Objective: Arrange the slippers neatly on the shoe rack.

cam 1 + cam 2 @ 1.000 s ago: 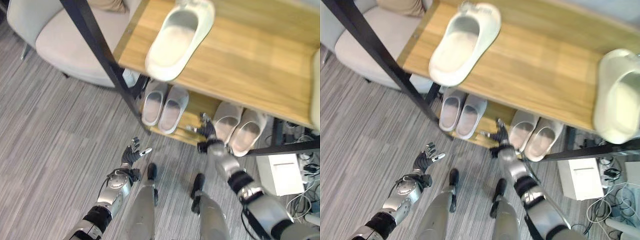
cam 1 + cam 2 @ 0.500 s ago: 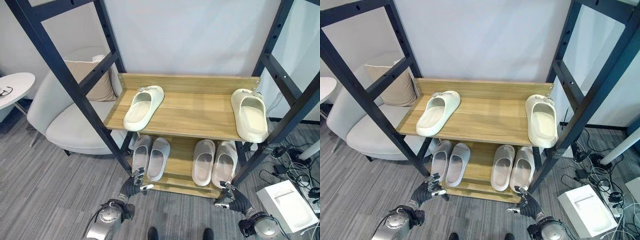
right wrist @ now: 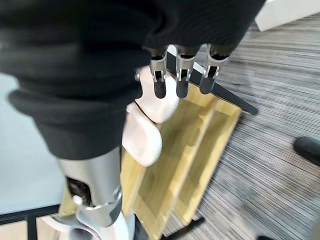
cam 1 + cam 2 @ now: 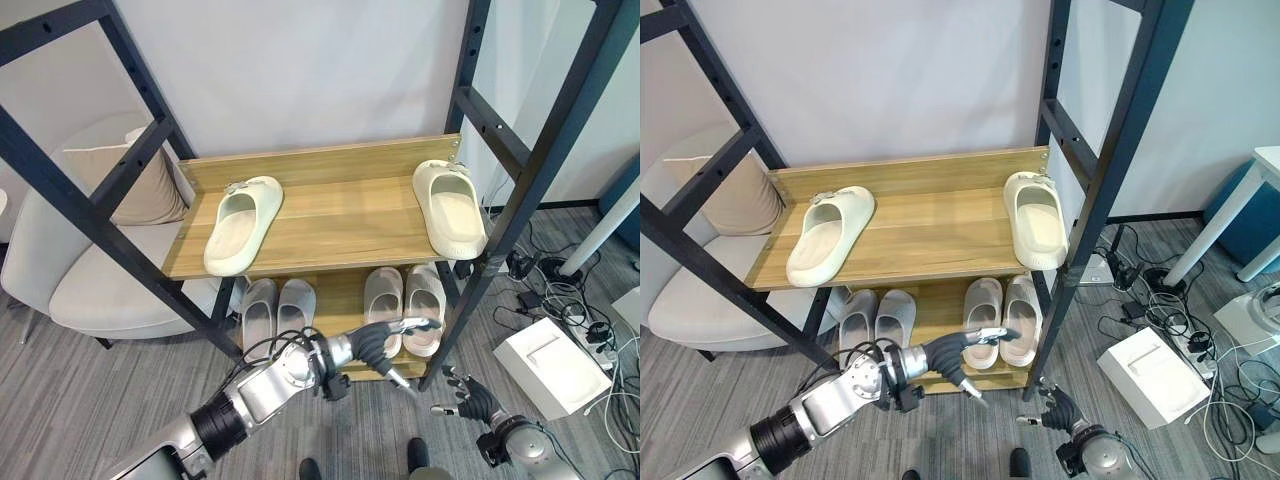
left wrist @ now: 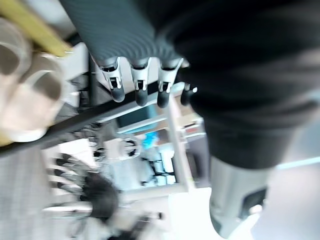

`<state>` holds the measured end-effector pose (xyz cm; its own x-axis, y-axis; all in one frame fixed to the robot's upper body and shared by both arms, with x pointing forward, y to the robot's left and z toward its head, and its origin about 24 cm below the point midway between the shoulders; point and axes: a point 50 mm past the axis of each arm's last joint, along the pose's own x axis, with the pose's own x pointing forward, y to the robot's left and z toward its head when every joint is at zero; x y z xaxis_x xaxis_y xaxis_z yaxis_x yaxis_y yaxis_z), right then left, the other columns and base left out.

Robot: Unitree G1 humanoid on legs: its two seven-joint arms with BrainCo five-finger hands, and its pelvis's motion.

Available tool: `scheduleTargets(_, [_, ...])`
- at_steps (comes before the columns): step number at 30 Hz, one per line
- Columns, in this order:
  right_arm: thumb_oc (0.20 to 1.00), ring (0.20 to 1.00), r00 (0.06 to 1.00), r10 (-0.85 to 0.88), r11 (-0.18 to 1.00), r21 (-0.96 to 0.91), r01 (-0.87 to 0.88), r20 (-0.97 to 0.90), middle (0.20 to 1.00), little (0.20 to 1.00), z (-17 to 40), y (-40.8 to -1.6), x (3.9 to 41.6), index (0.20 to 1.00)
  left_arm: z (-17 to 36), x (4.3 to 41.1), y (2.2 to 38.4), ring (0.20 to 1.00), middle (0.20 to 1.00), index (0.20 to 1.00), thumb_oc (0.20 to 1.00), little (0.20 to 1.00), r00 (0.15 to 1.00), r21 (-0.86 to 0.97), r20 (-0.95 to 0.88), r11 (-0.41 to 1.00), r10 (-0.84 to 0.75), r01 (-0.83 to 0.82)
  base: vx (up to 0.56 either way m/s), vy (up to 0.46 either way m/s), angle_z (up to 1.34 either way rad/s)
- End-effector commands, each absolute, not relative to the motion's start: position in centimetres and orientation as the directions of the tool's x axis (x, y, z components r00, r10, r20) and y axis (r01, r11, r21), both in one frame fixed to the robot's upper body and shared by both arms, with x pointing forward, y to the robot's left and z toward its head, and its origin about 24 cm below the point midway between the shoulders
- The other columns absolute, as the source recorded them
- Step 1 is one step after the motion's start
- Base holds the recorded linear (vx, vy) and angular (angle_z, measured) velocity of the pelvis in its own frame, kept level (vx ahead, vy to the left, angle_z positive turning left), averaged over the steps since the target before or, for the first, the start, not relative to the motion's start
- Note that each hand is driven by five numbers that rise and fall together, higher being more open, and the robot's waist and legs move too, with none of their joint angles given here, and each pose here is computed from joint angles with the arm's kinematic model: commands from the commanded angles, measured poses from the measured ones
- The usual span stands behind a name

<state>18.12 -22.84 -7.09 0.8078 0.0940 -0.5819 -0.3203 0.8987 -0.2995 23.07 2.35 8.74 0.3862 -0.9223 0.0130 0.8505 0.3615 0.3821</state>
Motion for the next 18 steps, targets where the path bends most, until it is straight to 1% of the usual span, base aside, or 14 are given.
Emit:
scheduleTargets(1, [1.0, 1.0, 0.874, 0.142, 0.905, -0.297, -0.305, -0.464, 1.0, 1.0, -5.0, -21.7, 20.3, 1.0, 13.7, 24.8, 3.1, 1.0, 1.0, 1.0, 1.0, 1.0, 0.378, 0.361, 0.215, 0.433, -0.901, 0.826, 0.0, 0.0, 0.0])
scheduleTargets(4, [1.0, 1.0, 0.873, 0.141, 0.918, -0.268, -0.292, -0.466, 1.0, 1.0, -5.2, -21.7, 19.7, 1.0, 17.3, 24.5, 3.7, 1.0, 1.0, 1.0, 1.0, 1.0, 0.361, 0.311, 0.38, 0.485, -0.852, 0.817, 0.01, -0.004, 0.01])
scheduleTargets(6, [1.0, 1.0, 0.867, 0.143, 0.922, -0.254, -0.291, -0.477, 1.0, 1.0, -5.5, -21.6, 19.4, 1.0, 19.5, 24.5, 4.6, 1.0, 1.0, 1.0, 1.0, 1.0, 0.365, 0.317, 0.478, 0.544, -0.799, 0.777, 0.02, -0.015, 0.06])
scheduleTargets(7, [1.0, 1.0, 0.86, 0.145, 0.924, -0.244, -0.294, -0.489, 1.0, 1.0, -5.8, -21.5, 19.1, 1.0, 20.5, 24.6, 5.4, 1.0, 1.0, 1.0, 1.0, 1.0, 0.381, 0.301, 0.533, 0.59, -0.756, 0.749, 0.03, -0.025, 0.12])
scheduleTargets(8, [1.0, 1.0, 0.851, 0.152, 0.927, -0.227, -0.299, -0.502, 1.0, 1.0, -6.2, -21.2, 18.7, 1.0, 22.0, 24.8, 6.7, 1.0, 1.0, 1.0, 1.0, 1.0, 0.405, 0.293, 0.611, 0.67, -0.68, 0.682, 0.04, -0.027, 0.16])
scheduleTargets(9, [1.0, 1.0, 0.846, 0.157, 0.928, -0.218, -0.303, -0.509, 1.0, 1.0, -6.4, -21.0, 18.5, 1.0, 22.8, 25.0, 7.7, 1.0, 1.0, 1.0, 1.0, 1.0, 0.424, 0.302, 0.651, 0.727, -0.63, 0.616, 0.04, -0.023, 0.15])
scheduleTargets(11, [1.0, 1.0, 0.833, 0.169, 0.926, -0.204, -0.317, -0.526, 1.0, 1.0, -6.8, -20.7, 18.0, 1.0, 24.3, 25.6, 9.9, 1.0, 1.0, 1.0, 1.0, 1.0, 0.459, 0.351, 0.723, 0.847, -0.517, 0.401, 0.04, -0.02, 0.1])
scheduleTargets(12, [1.0, 1.0, 0.829, 0.17, 0.928, -0.196, -0.317, -0.533, 1.0, 1.0, -7.0, -20.6, 17.8, 1.0, 24.7, 26.1, 11.1, 1.0, 1.0, 1.0, 1.0, 1.0, 0.486, 0.371, 0.753, 0.896, -0.445, 0.245, 0.03, -0.02, 0.04])
scheduleTargets(13, [1.0, 1.0, 0.822, 0.18, 0.927, -0.186, -0.325, -0.54, 1.0, 1.0, -7.2, -20.3, 17.7, 1.0, 24.9, 26.6, 11.7, 1.0, 1.0, 1.0, 1.0, 1.0, 0.494, 0.405, 0.767, 0.906, -0.409, 0.121, 0.04, -0.019, 0.04])
scheduleTargets(14, [1.0, 1.0, 0.813, 0.191, 0.924, -0.179, -0.339, -0.55, 1.0, 1.0, -7.5, -20.0, 17.6, 1.0, 25.0, 28.1, 13.7, 1.0, 1.0, 1.0, 1.0, 1.0, 0.528, 0.467, 0.787, 0.868, -0.32, -0.169, 0.0, 0.0, 0.0])
scheduleTargets(15, [1.0, 1.0, 0.814, 0.193, 0.924, -0.179, -0.339, -0.549, 1.0, 1.0, -7.5, -20.0, 17.7, 1.0, 25.0, 28.2, 13.6, 1.0, 1.0, 1.0, 1.0, 1.0, 0.525, 0.467, 0.79, 0.866, -0.317, -0.179, 0.03, -0.006, -0.01])
scheduleTargets(16, [1.0, 1.0, 0.811, 0.196, 0.921, -0.18, -0.345, -0.551, 1.0, 1.0, -7.6, -20.0, 17.7, 1.0, 25.1, 28.9, 14.2, 1.0, 1.0, 1.0, 1.0, 1.0, 0.541, 0.519, 0.777, 0.814, -0.323, -0.26, 0.03, 0.005, -0.05])
scheduleTargets(17, [1.0, 1.0, 0.804, 0.202, 0.918, -0.178, -0.354, -0.559, 1.0, 1.0, -7.7, -20.0, 17.6, 1.0, 25.2, 30.4, 15.9, 1.0, 1.0, 1.0, 1.0, 1.0, 0.576, 0.57, 0.763, 0.724, -0.292, -0.388, 0.04, 0.007, -0.06])
scheduleTargets(18, [1.0, 1.0, 0.804, 0.203, 0.918, -0.176, -0.354, -0.56, 1.0, 1.0, -7.8, -19.9, 17.6, 1.0, 25.5, 30.8, 16.3, 1.0, 1.0, 1.0, 1.0, 1.0, 0.572, 0.574, 0.77, 0.698, -0.282, -0.428, 0.03, 0.005, -0.07])
